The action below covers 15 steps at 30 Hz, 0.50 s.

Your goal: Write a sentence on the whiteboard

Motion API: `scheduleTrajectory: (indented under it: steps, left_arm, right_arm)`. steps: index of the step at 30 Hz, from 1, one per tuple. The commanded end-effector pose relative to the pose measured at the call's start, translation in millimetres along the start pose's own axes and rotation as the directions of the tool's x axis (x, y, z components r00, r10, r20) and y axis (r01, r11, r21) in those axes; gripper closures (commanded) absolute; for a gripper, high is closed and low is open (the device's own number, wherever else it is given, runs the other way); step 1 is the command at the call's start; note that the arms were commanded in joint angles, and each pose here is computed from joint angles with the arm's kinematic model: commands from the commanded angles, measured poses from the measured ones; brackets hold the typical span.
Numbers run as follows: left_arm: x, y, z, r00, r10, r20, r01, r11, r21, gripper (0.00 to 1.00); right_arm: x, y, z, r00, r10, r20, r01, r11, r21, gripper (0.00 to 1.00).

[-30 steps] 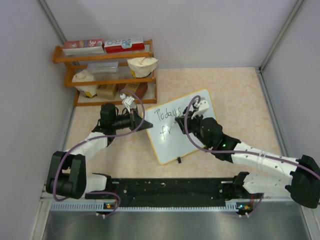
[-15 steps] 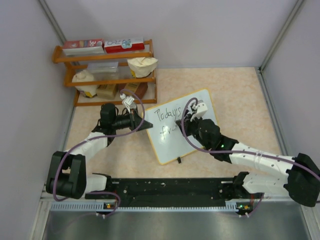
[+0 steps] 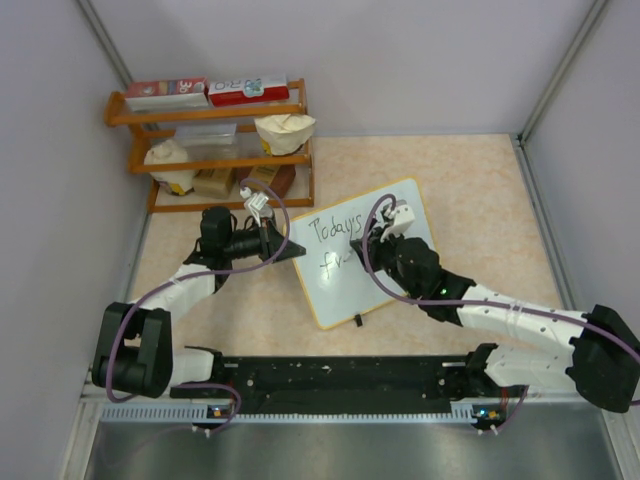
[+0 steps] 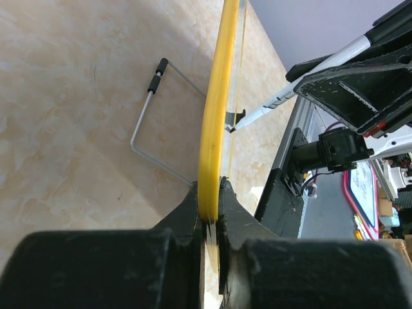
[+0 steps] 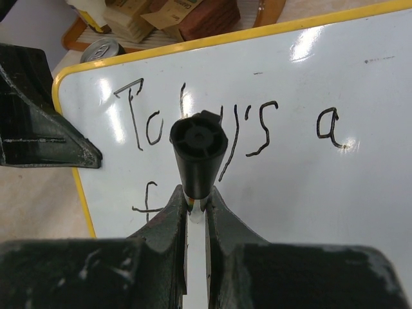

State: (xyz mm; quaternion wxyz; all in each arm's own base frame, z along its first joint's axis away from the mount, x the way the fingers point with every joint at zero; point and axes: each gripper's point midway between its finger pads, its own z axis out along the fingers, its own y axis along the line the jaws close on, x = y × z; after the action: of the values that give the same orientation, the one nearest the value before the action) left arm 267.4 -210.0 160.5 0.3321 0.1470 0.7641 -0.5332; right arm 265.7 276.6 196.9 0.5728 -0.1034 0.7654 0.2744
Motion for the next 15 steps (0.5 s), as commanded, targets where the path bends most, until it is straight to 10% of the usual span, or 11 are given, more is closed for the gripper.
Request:
scheduleTrajectory:
  steps: [1, 15]
  left_arm:
    - [14.2, 23.5, 0.5, 0.995, 0.095, -0.024, -0.097, 0.992, -0.078, 1.00]
    - [14.6, 24.2, 1.3, 0.995, 0.093, -0.027, -0.095, 0.992, -0.078, 1.00]
  right_arm:
    - [-2.2, -16.4, 4.8, 1.000, 0.006, 0.010, -0.006, 0.998, 0.061, 1.00]
    - [-27.2, -24.1, 8.6, 0.999, 0.006, 0.053, -0.010, 0.996, 0.088, 1.00]
